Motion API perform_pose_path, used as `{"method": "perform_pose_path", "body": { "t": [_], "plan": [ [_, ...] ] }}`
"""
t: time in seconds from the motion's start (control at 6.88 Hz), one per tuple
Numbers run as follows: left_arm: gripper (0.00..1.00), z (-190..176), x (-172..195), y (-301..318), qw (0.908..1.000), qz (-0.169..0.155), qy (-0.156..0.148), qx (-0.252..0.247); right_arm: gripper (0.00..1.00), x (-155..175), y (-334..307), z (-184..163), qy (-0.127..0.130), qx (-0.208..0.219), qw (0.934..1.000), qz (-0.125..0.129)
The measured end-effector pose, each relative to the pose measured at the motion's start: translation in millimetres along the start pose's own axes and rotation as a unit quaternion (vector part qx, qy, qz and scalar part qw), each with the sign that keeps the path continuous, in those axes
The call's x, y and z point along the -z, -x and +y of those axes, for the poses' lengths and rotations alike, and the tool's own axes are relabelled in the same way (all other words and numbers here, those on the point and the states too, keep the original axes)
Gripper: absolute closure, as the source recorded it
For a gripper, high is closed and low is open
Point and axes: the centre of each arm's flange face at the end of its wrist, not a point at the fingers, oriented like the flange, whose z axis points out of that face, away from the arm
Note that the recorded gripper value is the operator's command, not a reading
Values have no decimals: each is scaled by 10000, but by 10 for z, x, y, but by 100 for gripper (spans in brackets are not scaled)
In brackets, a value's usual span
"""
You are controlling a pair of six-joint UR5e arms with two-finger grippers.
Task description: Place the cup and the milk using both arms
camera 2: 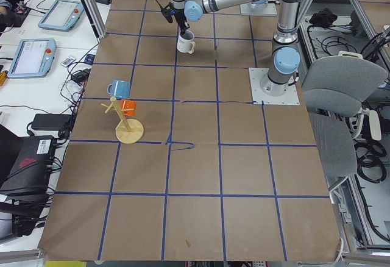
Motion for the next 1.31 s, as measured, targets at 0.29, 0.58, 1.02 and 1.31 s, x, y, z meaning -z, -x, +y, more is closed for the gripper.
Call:
{"method": "perform_pose_path", "body": {
  "t": [0.29, 0.58, 1.02, 1.31],
  "plan": [
    [100, -64, -14, -709, 9996, 106, 13, 264, 60, -6, -2, -8, -2, 0, 10000, 8],
    [100, -343, -33, -1403, 9997, 124, 15, 225, 60, -12, 4, -9, -3, 5, 10000, 4],
    [100, -809, -164, -2081, 9988, 396, -165, 236, 60, -22, 9, -11, -1, 6, 10000, -16],
    [100, -957, -355, -2259, 9989, 355, -121, 289, 60, -31, 10, -15, 2, 6, 10000, -26]
  ]
}}
